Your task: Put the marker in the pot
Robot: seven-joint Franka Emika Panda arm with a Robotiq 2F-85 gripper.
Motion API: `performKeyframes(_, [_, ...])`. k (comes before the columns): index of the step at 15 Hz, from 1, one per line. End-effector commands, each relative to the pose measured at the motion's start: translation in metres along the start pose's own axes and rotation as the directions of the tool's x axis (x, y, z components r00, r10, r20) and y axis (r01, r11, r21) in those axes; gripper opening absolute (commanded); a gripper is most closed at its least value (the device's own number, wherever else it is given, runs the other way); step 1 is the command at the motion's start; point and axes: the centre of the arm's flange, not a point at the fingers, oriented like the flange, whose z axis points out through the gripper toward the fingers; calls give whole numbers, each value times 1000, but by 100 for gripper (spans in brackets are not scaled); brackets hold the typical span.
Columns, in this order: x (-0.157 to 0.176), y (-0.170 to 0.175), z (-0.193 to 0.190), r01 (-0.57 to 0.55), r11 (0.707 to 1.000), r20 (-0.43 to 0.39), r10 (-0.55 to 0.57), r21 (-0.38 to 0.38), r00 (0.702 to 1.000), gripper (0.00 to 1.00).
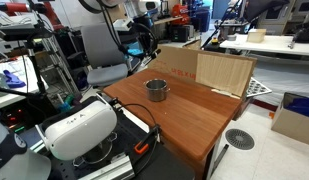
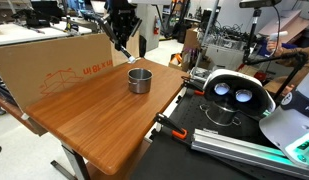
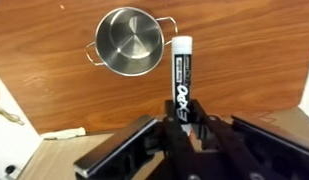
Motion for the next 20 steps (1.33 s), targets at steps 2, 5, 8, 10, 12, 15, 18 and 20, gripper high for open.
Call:
performKeyframes(2, [-7,17,8,-21,1000,-1,21,-9,1000,5])
performKeyframes(5, [-7,27,17,-38,999,7,38,-14,999,5])
performKeyframes(8, [-6,37,25,-53,998,-16,53,-18,998,5])
performKeyframes(10, [-6,42,32,-52,998,-29,51,-25,998,5])
performKeyframes(12, [-7,44,41,-45,998,-49,44,-31,998,5])
performKeyframes(15, [-10,42,58,-32,998,-61,29,-49,998,5])
performKeyframes(18, [-17,39,78,-12,997,-49,8,-81,999,5])
performKeyframes(20, [-20,35,90,-4,995,-45,0,-103,999,5])
